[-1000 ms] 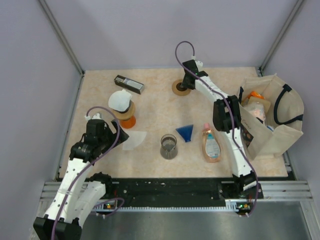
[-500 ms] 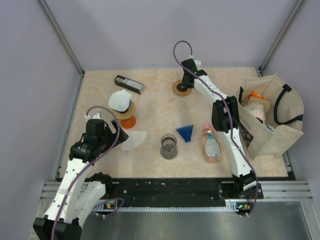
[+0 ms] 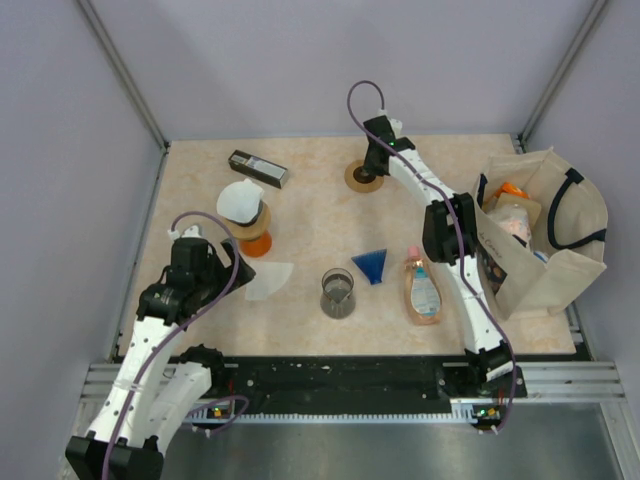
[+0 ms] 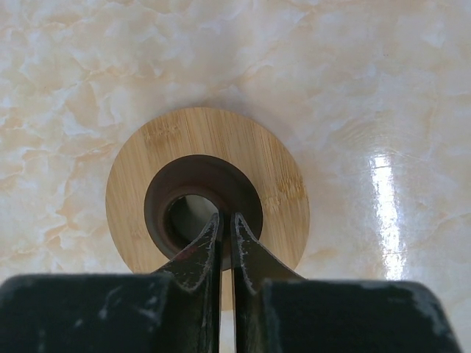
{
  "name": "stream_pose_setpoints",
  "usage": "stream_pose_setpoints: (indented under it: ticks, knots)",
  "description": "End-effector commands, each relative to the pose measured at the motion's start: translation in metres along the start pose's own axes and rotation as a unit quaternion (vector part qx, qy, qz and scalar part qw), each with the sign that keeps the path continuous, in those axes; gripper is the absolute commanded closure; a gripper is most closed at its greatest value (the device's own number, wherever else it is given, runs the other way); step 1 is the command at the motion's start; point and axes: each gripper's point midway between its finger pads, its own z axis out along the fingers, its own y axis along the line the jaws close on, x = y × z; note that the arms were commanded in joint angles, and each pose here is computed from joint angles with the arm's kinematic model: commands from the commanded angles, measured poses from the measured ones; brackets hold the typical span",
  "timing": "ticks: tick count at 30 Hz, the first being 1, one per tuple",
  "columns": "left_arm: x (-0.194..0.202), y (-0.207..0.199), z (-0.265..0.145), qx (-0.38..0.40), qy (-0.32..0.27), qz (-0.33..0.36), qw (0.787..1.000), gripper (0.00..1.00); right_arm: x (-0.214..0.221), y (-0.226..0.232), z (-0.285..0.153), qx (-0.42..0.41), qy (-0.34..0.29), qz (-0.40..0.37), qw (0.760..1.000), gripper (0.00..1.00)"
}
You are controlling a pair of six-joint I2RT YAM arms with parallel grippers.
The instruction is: Place the coffee filter in the dripper
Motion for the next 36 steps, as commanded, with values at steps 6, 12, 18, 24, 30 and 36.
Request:
stream_pose_setpoints:
  ticks: [6,12,18,24,30,36]
  knots:
    - [-0.02,-0.005,-0.011,0.001,-0.038,0.004,0.999,0.01,0.008,-0.01,0.009,0.006,0.022,-0.001,1.0,1.0]
    - [-0.022,-0.007,-0.013,0.005,-0.043,0.003,0.999,0.01,-0.029,0.013,-0.017,-0.042,-0.019,0.007,0.999,1.0]
    - [-0.022,-0.007,-0.012,0.004,-0.044,0.001,0.999,0.01,-0.044,0.011,-0.041,-0.045,-0.04,-0.004,0.998,1.0]
    - [-0.022,-0.008,-0.012,0.005,-0.043,0.0,0.999,0.01,-0.031,0.015,-0.059,-0.055,-0.027,-0.029,0.998,1.0]
    - [-0.022,-0.008,-0.011,0.006,-0.042,-0.002,0.999,0.01,-0.025,0.015,-0.091,-0.067,-0.051,-0.051,0.995,1.0]
    - [-0.022,-0.01,-0.011,0.011,-0.04,-0.003,0.999,0.01,-0.026,0.017,-0.13,-0.107,-0.082,-0.061,0.989,1.0]
